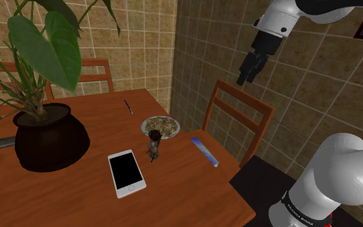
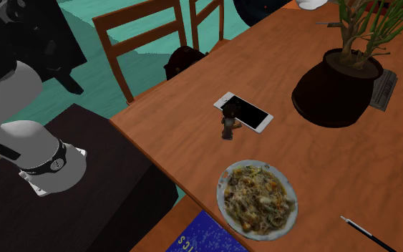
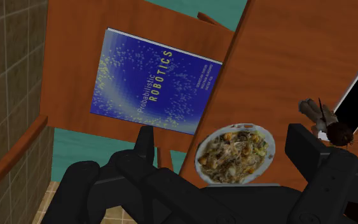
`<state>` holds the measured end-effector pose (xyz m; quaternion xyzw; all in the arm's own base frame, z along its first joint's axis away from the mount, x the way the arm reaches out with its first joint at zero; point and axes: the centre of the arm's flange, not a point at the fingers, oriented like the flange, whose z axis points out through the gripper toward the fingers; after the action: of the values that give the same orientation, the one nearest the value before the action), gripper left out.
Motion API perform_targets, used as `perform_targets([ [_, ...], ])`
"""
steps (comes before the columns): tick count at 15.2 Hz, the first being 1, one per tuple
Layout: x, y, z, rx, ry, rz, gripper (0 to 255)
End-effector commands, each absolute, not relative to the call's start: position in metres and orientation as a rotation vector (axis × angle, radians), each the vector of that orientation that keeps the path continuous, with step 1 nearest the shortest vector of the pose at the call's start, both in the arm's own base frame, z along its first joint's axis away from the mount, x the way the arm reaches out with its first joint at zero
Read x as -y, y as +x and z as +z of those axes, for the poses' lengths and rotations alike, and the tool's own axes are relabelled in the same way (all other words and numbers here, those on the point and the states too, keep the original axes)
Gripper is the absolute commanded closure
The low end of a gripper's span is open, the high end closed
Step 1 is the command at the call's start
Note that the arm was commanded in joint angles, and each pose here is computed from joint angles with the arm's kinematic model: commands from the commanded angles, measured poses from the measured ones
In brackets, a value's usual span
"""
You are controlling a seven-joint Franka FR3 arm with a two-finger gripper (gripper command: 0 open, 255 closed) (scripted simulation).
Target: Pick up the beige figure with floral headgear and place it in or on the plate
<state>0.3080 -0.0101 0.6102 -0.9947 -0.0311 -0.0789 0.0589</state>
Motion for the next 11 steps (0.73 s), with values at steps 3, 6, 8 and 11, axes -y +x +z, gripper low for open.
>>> perform_targets([
  [3,-0.013,0.322,0.603,0.097,-3.021,-0.223,0],
  [6,-0.047,0.343,0.591,0.101,-3.033,-0.198,0],
  [8,-0.070,0.357,0.582,0.103,-3.041,-0.182,0],
  [11,-0.104,0.378,0.569,0.107,-3.053,-0.157,0],
])
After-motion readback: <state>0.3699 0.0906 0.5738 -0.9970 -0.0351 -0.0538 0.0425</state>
